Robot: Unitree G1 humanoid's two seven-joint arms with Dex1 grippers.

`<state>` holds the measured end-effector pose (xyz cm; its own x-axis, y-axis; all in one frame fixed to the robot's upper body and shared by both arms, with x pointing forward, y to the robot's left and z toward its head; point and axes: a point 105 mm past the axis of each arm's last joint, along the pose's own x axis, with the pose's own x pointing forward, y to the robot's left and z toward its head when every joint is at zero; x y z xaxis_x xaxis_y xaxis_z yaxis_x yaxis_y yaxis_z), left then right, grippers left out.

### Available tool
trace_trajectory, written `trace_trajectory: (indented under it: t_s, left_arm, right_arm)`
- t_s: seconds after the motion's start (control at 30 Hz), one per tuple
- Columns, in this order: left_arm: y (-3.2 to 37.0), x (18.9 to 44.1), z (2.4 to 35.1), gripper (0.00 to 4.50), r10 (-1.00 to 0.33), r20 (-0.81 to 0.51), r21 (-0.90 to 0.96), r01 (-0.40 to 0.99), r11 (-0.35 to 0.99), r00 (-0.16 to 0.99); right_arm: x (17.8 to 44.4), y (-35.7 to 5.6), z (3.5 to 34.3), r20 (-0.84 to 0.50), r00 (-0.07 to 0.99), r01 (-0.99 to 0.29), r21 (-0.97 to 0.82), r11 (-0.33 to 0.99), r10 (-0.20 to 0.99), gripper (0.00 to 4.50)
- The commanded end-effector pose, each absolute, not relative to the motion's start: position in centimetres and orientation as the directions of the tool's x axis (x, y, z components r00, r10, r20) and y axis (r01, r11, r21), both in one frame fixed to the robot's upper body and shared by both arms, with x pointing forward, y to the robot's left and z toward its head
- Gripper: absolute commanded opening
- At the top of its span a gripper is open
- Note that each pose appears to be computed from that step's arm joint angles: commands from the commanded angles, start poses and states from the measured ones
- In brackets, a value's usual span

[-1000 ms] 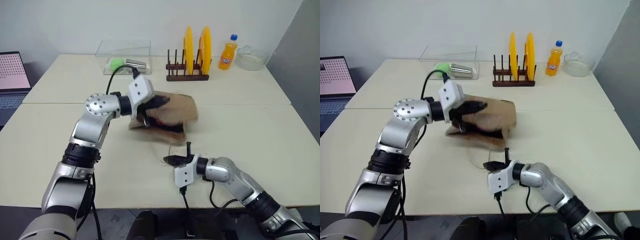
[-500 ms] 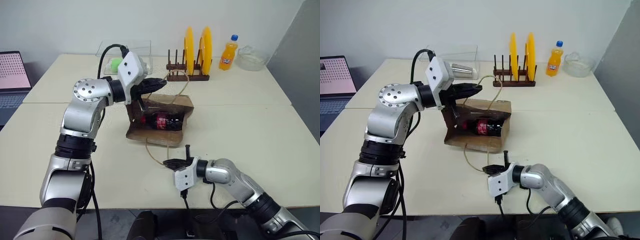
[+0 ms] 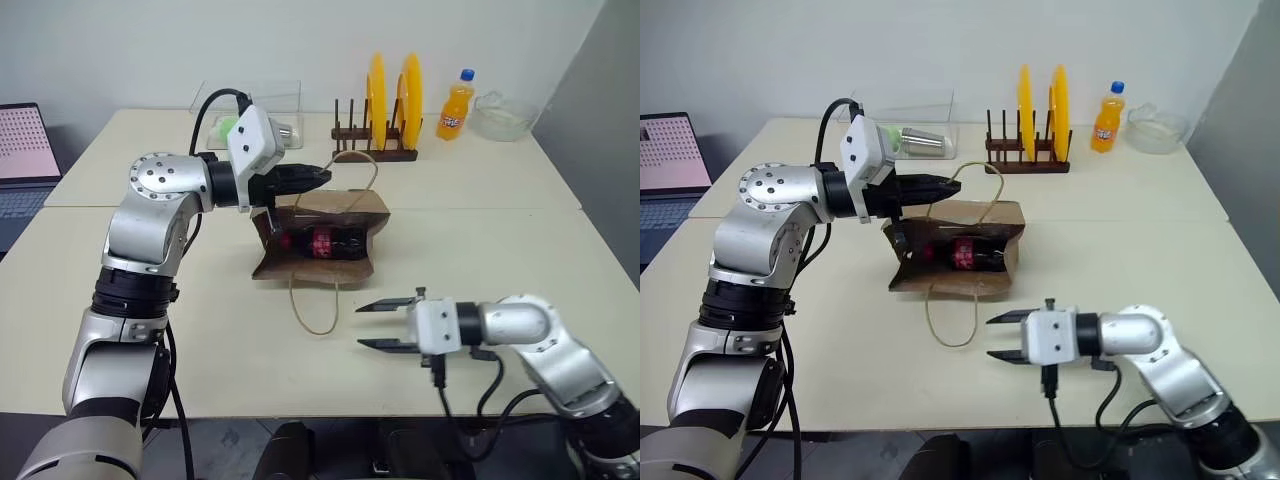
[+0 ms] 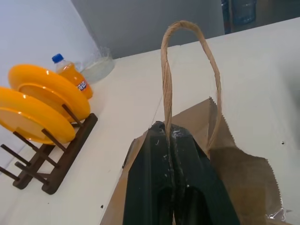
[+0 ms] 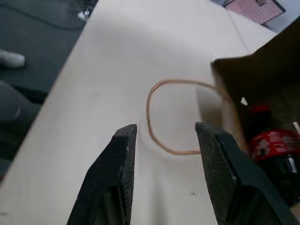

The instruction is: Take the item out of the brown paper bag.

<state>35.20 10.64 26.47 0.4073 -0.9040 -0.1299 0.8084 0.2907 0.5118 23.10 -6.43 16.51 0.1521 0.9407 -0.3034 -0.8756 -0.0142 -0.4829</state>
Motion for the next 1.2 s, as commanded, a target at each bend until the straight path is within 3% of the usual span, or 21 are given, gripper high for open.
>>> trace_trajectory:
  t_s: [0.03, 0.4, 0.83, 0.93, 1.1, 1.2]
  left_arm:
    - [10.8, 34.8, 27.5, 0.00, -0.909, -0.101, 0.545, 0.787, 0.290, 0.405]
    - [10.8, 35.1, 27.9, 0.00, -0.909, -0.089, 0.559, 0.776, 0.293, 0.408]
    - [11.0, 35.0, 28.1, 0.00, -0.906, -0.076, 0.568, 0.765, 0.305, 0.417]
    - [11.0, 35.0, 28.2, 0.00, -0.906, -0.073, 0.569, 0.763, 0.306, 0.417]
    - [10.9, 35.0, 28.3, 0.00, -0.907, -0.069, 0.570, 0.762, 0.307, 0.416]
    - [10.9, 35.0, 28.3, 0.00, -0.907, -0.067, 0.571, 0.762, 0.306, 0.415]
  right_arm:
    - [24.2, -5.1, 19.5, -0.218, 0.183, -0.878, -0.475, 0.060, 0.959, 2.05]
    - [31.1, 2.9, 20.0, -0.213, 0.393, -0.782, -0.589, 0.203, 0.894, 2.05]
    - [35.1, 4.8, 16.9, -0.303, 0.578, -0.578, -0.807, 0.119, 0.757, 2.05]
    - [35.4, 4.6, 16.6, -0.310, 0.588, -0.570, -0.814, 0.110, 0.747, 2.67]
    - [35.3, 4.1, 16.1, -0.342, 0.592, -0.575, -0.814, 0.085, 0.730, 4.41]
    - [35.8, 3.7, 15.5, -0.368, 0.611, -0.568, -0.821, 0.064, 0.701, 4.47]
